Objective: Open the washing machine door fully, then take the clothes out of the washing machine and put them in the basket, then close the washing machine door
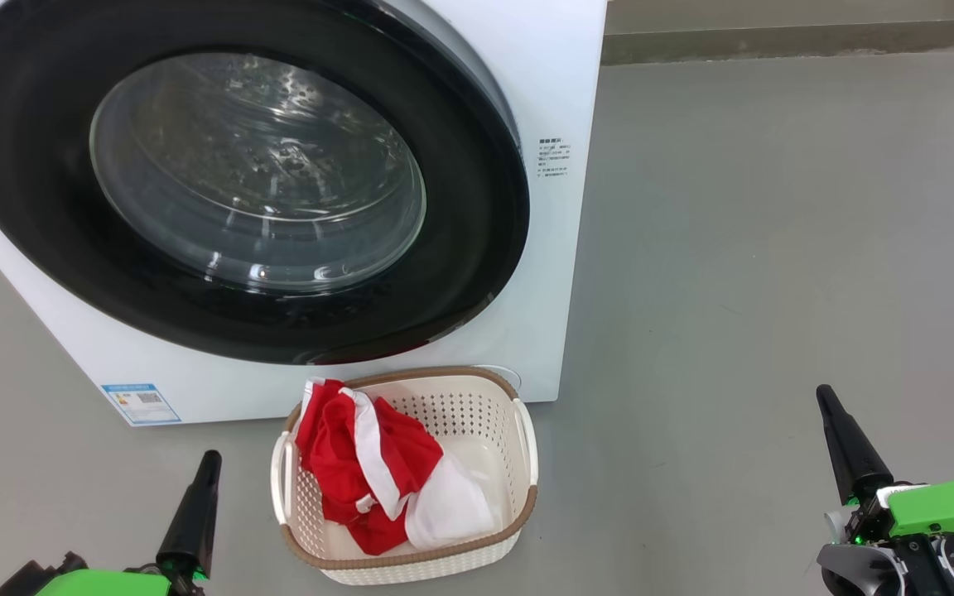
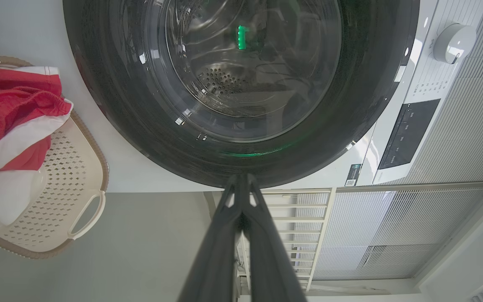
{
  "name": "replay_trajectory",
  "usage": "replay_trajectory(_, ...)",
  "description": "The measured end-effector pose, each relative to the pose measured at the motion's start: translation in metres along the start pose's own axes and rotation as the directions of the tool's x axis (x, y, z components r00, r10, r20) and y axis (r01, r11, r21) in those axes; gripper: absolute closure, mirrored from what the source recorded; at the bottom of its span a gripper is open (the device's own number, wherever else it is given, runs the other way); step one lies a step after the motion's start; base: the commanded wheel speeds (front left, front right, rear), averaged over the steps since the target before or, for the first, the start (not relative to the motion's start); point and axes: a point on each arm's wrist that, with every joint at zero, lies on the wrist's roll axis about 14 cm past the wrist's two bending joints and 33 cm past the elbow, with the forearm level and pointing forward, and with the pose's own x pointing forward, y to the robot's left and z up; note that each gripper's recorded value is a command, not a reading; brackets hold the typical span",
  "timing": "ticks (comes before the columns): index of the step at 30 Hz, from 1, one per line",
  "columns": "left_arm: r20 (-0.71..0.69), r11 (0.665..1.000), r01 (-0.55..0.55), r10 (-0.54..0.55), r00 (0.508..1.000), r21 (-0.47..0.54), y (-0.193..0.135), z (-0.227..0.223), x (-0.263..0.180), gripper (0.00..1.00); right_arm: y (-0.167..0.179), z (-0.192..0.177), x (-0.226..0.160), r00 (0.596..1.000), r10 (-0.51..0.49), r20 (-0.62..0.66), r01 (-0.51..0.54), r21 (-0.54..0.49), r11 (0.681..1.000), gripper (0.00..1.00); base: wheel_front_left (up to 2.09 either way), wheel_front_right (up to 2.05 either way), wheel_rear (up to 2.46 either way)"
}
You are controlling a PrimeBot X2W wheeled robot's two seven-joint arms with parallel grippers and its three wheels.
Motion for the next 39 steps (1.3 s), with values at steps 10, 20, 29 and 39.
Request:
replay_trajectory(10, 0.0, 1.0, 0.0, 0.0, 1.0, -0.001, 0.0, 0.0001, 0.0, 1.0, 0.0, 0.0, 0.0, 1.0, 0.0, 0.0, 0.0, 0.0, 1.0, 1.0, 0.0, 0.0, 0.0)
replay_trajectory(20, 0.001, 1.0, 0.0, 0.0, 1.0, -0.001, -0.0001, 0.0002, 0.0, 1.0, 0.0, 0.0001, 0.0, 1.0, 0.0, 0.0, 0.0, 0.0, 1.0, 1.0, 0.0, 0.0, 0.0)
replay_trajectory(29, 0.001, 1.0, 0.0, 0.0, 1.0, -0.001, -0.0001, 0.0004, 0.0, 1.0, 0.0, 0.0, 0.0, 1.0, 0.0, 0.0, 0.0, 0.0, 1.0, 1.0, 0.0, 0.0, 0.0)
replay_trajectory(39, 0.002, 1.0, 0.0, 0.0, 1.0, -0.001, 0.0, 0.0006, 0.0, 1.0, 0.0, 0.0, 0.0, 1.0, 0.0, 0.0, 0.0, 0.001, 1.0, 1.0, 0.0, 0.0, 0.0)
